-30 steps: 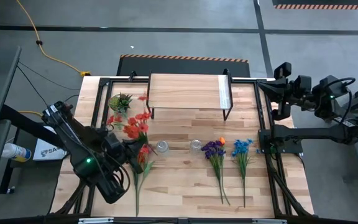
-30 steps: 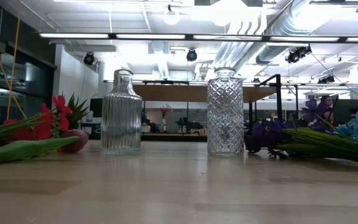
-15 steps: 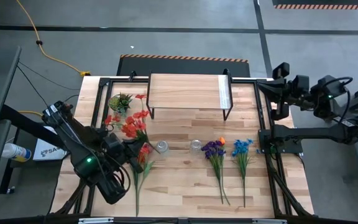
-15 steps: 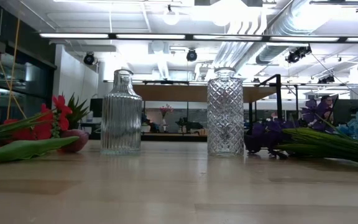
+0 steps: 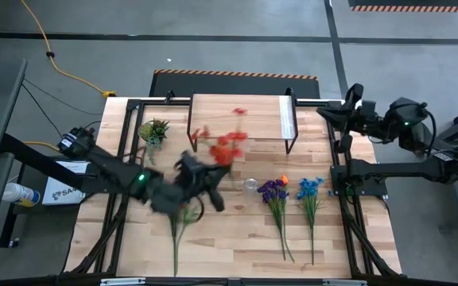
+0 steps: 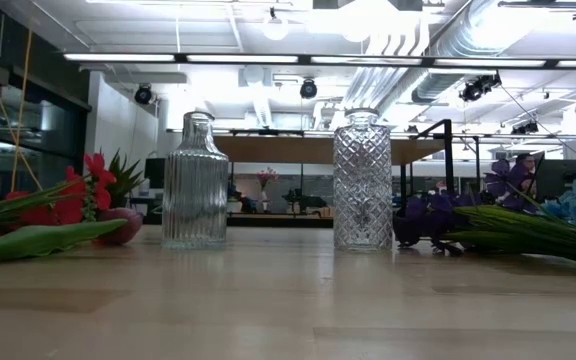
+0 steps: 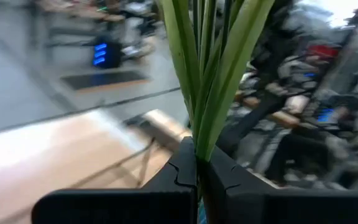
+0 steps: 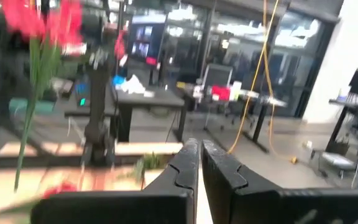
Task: Pick and place flowers into a vace then onto a shelf
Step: Put the left orange flowers into the right transparent vase
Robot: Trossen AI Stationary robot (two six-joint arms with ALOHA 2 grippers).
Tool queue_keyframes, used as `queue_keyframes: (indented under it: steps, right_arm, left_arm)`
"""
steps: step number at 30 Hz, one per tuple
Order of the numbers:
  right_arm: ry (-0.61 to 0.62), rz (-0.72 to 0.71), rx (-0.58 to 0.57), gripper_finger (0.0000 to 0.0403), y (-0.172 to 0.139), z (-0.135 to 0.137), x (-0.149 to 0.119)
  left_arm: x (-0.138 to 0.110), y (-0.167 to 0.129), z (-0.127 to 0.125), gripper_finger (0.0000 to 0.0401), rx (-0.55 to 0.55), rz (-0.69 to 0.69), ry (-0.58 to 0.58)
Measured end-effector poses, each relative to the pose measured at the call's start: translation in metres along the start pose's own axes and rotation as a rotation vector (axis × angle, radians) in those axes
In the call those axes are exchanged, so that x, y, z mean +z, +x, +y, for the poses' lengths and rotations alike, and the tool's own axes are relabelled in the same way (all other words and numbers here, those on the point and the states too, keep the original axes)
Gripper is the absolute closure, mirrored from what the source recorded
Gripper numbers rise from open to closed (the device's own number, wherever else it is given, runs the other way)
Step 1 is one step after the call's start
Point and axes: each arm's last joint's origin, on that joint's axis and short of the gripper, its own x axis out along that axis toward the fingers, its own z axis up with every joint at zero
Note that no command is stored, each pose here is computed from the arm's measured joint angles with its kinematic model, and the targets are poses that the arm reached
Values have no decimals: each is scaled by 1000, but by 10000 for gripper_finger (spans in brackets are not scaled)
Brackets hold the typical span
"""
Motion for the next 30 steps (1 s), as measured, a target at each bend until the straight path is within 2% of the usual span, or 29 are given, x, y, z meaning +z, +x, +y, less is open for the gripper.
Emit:
queue_keyframes:
  steps: [3, 7, 9, 15, 23, 30]
  right_arm:
    - [-6, 72, 29, 391, -4, 1, -7]
    - [-8, 119, 57, 391, -13, 2, -13]
    - [-7, 113, 59, 391, -18, 2, -12]
    - [24, 92, 152, 391, -30, 3, -12]
    - [76, 167, 247, 391, -32, 7, -20]
    - [95, 165, 346, 391, -29, 10, -20]
  left_arm:
    - [9, 24, 5, 366, -86, -45, 8]
    - [5, 52, 16, 366, -129, -18, 38]
    - [4, 63, 20, 366, -191, -2, 41]
    - [9, 98, 27, 366, -371, -100, 7]
    - [14, 119, 40, 366, -495, -120, 10]
    - [25, 120, 43, 366, -604, -204, 27]
